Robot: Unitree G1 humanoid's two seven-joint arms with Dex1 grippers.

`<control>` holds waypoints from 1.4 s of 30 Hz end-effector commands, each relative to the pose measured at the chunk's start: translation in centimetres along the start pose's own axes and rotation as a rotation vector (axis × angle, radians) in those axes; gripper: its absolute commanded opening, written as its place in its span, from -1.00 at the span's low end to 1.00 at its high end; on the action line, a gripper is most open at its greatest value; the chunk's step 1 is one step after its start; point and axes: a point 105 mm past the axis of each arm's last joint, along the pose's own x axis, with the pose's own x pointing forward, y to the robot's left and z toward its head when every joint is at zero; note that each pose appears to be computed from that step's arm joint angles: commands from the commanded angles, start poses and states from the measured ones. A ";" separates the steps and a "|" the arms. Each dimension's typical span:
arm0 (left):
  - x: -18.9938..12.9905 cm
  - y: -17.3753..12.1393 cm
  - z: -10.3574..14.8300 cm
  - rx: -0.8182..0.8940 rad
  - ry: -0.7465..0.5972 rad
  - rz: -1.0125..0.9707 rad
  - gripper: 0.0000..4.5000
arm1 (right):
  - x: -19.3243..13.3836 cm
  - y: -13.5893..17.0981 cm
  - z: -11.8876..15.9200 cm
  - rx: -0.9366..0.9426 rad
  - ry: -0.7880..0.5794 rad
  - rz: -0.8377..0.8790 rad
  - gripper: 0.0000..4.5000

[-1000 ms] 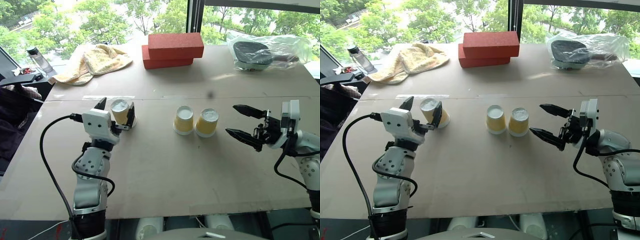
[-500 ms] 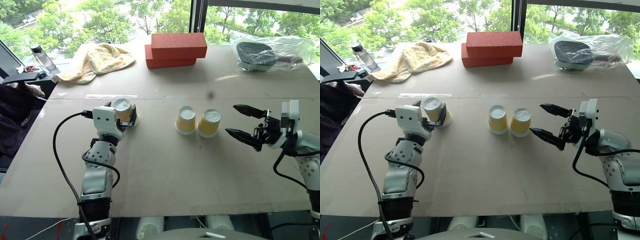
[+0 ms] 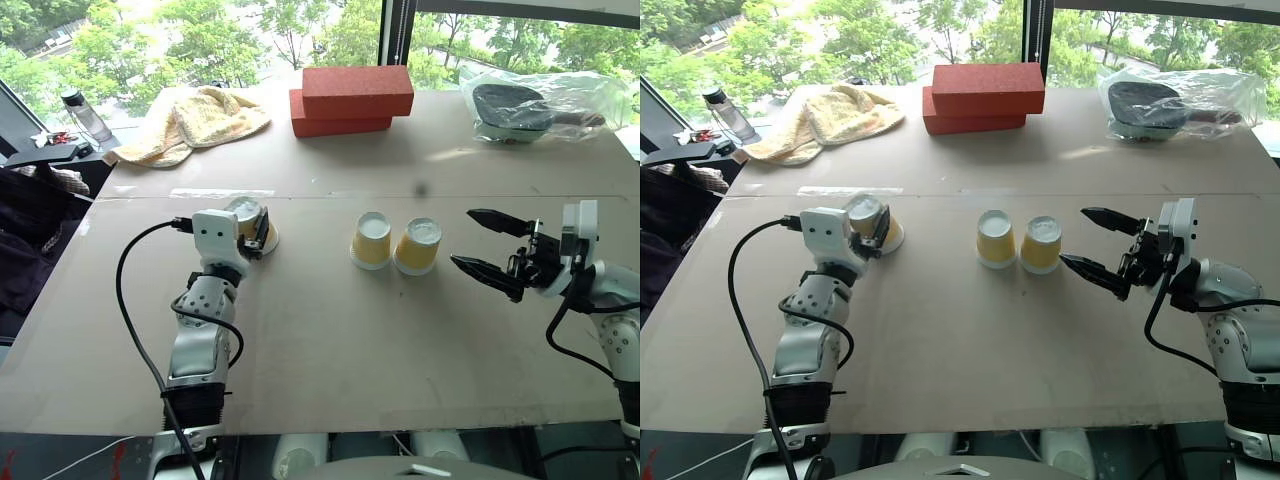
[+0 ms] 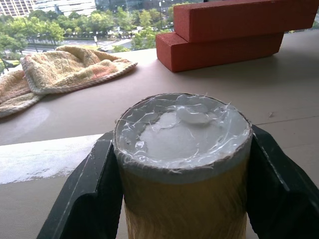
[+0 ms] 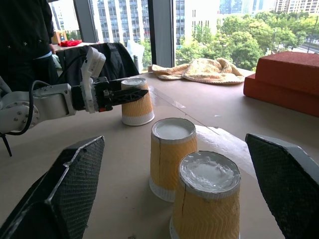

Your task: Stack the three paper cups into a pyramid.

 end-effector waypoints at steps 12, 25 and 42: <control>3.9 -8.1 12.1 -0.043 -0.288 -0.549 0.10 | -1.7 0.0 1.3 -0.067 -0.008 -0.064 1.00; 2.4 -18.3 14.1 -0.052 -0.270 -1.206 0.10 | -3.3 1.4 0.9 -0.089 -0.004 -0.190 1.00; 2.3 -19.3 12.7 0.023 -0.187 -1.269 0.10 | -3.3 1.4 0.7 -0.096 -0.019 -0.226 1.00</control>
